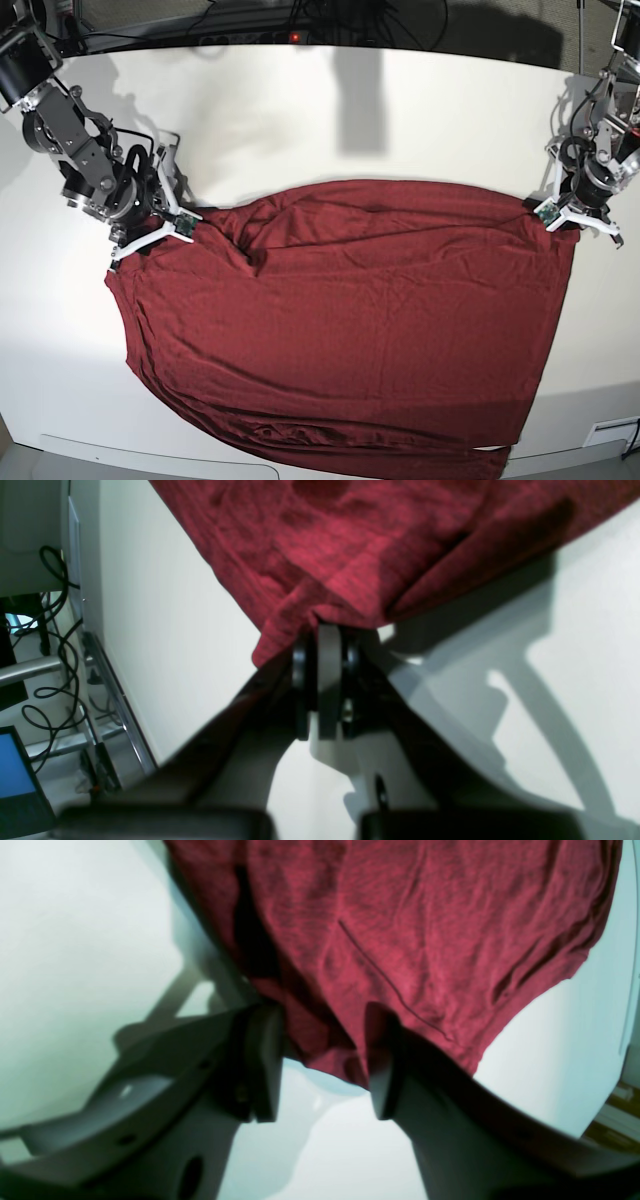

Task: Fold the T-shirt properly
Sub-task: 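Lift the shirt edge with both grippers and pull it toward the robot, then drag the held shirt edge further toward the robot with both grippers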

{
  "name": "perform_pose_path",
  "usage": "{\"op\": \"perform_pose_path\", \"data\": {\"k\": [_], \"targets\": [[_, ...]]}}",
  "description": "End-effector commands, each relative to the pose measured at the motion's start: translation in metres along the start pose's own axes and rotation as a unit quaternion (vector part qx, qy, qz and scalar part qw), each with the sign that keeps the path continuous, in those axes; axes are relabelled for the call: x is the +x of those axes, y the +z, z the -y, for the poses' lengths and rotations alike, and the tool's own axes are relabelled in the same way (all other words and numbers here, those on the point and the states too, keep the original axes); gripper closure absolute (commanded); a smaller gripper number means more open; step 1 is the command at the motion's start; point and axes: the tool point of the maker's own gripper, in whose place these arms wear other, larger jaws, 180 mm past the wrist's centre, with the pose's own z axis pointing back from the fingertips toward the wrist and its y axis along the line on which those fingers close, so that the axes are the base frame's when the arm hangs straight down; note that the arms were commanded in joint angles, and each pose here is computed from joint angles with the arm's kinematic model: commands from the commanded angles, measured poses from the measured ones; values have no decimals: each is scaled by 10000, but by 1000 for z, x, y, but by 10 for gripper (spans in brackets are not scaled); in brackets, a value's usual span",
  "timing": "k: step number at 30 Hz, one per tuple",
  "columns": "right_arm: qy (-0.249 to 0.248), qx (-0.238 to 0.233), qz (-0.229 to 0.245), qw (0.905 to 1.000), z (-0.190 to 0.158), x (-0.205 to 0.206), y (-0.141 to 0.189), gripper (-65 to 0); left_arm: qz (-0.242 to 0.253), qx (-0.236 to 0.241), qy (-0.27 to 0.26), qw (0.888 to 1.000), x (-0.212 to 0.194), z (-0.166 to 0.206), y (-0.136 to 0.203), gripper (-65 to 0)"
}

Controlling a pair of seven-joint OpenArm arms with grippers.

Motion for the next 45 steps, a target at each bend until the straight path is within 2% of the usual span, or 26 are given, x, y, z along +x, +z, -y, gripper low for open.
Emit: {"op": "perform_pose_path", "data": {"k": [1,5,8,13,17,24,29,33,36,45], "targets": [[26,-81,25,10000,10,-1,4,-205,-253,-860,-15,9960,-12,47,0,0],[-33,-128,56,9999,10,4,2,-76,-193,-880,102,9959,-9,48,0,0],[-269,-403,-33,9988,18,6,1,0,31,-946,533,9941,0,50,0,0],[-948,-1194,99,9883,47,9,5,0,404,-1128,1524,9810,15,51,4,0],[-1488,-1084,352,9823,63,7,14,0,679,-1160,2034,9698,16,36,16,0],[-1941,-1202,515,9722,90,-2,29,0,1288,-944,2267,9608,38,-7,40,0],[-2056,-1282,606,9683,96,3,31,0,1668,-470,2635,9490,48,-54,50,0],[-2179,-1323,737,9642,103,14,28,0,1818,413,3204,9288,41,-110,59,0],[-2362,-1313,771,9597,111,20,20,0,1922,794,3446,9154,40,-137,66,0],[-2901,-1209,819,9458,133,39,-6,0,2136,1009,3448,9085,47,-153,71,0]]}}
